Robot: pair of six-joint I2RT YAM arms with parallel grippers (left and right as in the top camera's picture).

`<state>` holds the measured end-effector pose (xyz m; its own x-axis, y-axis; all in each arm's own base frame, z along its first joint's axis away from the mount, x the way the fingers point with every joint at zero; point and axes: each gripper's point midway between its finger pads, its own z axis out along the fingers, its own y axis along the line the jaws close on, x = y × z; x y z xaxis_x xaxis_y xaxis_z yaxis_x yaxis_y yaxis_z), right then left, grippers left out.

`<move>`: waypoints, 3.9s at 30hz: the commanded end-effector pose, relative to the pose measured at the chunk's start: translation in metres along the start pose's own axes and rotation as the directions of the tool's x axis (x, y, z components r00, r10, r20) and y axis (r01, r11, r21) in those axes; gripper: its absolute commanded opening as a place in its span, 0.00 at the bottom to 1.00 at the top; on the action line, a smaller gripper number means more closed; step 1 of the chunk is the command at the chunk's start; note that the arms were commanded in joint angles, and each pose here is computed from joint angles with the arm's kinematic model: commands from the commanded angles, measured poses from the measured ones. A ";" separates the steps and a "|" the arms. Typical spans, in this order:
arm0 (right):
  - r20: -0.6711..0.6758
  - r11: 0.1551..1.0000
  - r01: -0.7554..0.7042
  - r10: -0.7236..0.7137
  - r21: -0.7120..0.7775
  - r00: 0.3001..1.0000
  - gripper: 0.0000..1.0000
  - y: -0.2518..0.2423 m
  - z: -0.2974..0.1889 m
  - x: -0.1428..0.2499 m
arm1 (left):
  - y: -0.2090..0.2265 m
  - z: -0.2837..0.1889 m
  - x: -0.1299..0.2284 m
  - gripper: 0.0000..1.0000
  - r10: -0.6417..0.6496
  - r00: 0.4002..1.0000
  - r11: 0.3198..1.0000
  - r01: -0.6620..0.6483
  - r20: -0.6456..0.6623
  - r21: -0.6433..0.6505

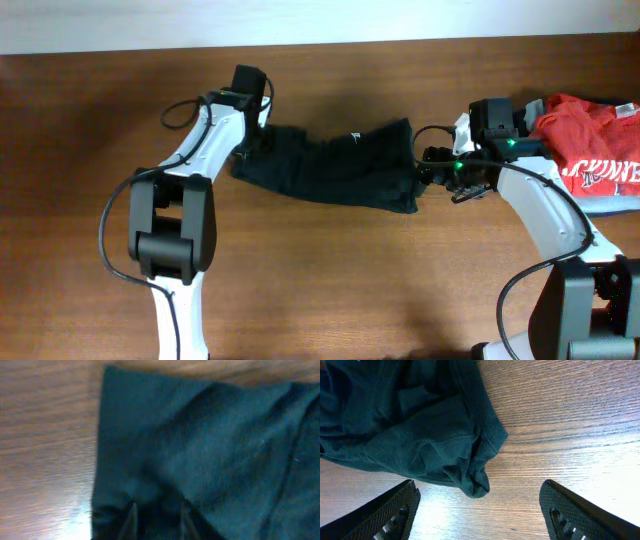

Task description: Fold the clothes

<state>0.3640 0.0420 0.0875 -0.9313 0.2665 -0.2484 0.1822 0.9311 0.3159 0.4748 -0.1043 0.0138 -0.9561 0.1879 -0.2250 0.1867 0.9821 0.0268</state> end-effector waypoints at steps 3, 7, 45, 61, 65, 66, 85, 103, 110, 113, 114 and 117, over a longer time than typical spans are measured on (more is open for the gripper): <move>0.034 1.000 0.016 -0.015 -0.007 0.999 0.80 0.003 -0.008 -0.008 | -0.007 0.006 -0.004 0.12 0.032 0.999 0.999 -0.033 0.010 0.021; 0.035 1.000 0.015 -0.015 -0.007 0.999 0.80 0.003 -0.008 -0.009 | 0.005 0.008 -0.001 0.07 0.013 1.000 1.000 -0.013 -0.005 0.010; 0.049 1.000 0.028 -0.027 -0.010 0.998 0.85 0.004 -0.008 -0.012 | 0.092 -0.008 0.015 0.64 -0.396 0.910 0.918 0.394 -0.121 -0.040; 0.052 1.000 0.029 -0.028 -0.011 0.998 0.85 0.004 -0.008 -0.013 | 0.035 -0.036 -0.008 0.63 -0.184 0.981 0.971 0.171 -0.063 -0.170; 0.051 1.000 0.028 -0.027 -0.010 0.998 0.86 0.004 -0.008 -0.013 | 0.014 -0.043 -0.009 0.63 -0.087 0.995 0.955 0.071 -0.045 -0.286; 0.050 1.000 0.028 -0.027 -0.010 0.998 0.86 0.004 -0.008 -0.012 | 0.010 -0.045 -0.010 0.63 -0.065 0.997 0.947 0.049 -0.039 -0.318; 0.034 0.999 0.039 -0.039 -0.006 0.999 0.86 0.003 -0.008 -0.009 | 0.006 -0.038 0.002 0.53 -0.024 0.996 0.912 -0.013 -0.084 -0.410; 0.032 0.999 0.039 -0.038 -0.017 0.999 0.86 0.005 -0.008 -0.008 | -0.003 -0.009 0.028 0.30 -0.126 0.984 0.932 0.075 -0.123 -0.355; 0.032 0.999 0.039 -0.038 -0.017 0.999 0.86 0.005 -0.008 -0.008 | -0.003 -0.008 0.030 0.20 -0.126 0.984 0.931 0.072 -0.130 -0.357; 0.032 0.999 0.039 -0.038 -0.017 0.999 0.86 0.005 -0.008 -0.008 | -0.002 -0.006 0.033 0.20 -0.125 0.983 0.930 0.068 -0.137 -0.362; 0.032 0.999 0.039 -0.038 -0.017 0.999 0.86 0.005 -0.008 -0.008 | -0.002 -0.006 0.033 0.21 -0.125 0.983 0.930 0.067 -0.137 -0.362; 0.032 0.999 0.039 -0.038 -0.017 0.999 0.85 0.005 -0.008 -0.008 | -0.002 -0.005 0.032 0.25 -0.125 0.984 0.930 0.070 -0.130 -0.360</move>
<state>0.3655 0.0421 0.0881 -0.9335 0.2451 -0.2618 0.1585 0.9368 0.3119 0.4449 -0.1039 0.0203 -0.9906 0.0773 -0.1126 0.0321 0.9333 0.3577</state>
